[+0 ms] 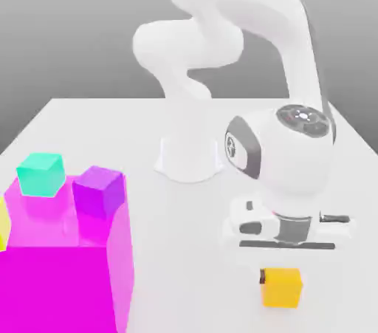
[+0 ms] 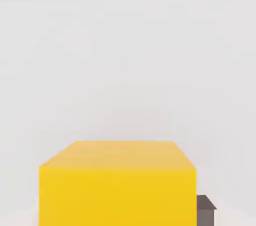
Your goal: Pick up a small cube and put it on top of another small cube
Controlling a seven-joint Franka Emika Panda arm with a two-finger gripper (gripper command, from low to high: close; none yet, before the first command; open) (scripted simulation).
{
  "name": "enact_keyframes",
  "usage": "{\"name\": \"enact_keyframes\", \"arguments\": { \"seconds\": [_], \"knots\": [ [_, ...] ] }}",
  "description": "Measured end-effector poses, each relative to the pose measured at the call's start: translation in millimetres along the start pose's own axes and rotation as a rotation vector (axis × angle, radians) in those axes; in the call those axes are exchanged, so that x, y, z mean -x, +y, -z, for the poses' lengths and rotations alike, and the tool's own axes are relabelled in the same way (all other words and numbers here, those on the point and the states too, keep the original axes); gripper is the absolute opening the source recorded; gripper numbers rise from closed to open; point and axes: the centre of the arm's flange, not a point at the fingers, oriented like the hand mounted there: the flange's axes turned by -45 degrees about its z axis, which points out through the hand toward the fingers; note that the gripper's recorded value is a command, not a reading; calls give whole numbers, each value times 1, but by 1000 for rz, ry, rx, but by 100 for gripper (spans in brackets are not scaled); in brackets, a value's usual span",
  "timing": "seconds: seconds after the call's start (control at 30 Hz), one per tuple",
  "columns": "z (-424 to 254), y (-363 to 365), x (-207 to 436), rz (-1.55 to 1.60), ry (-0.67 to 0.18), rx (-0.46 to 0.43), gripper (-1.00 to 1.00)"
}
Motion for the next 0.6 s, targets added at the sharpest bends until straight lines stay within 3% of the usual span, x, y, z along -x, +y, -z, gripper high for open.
{"name": "enact_keyframes", "arguments": {
  "seconds": [0.3, 0.6],
  "knots": [
    [79, 97, -98, -280, 40, 28, -100],
    [211, 301, -141, -643, 30, 47, -100]
  ]
}}
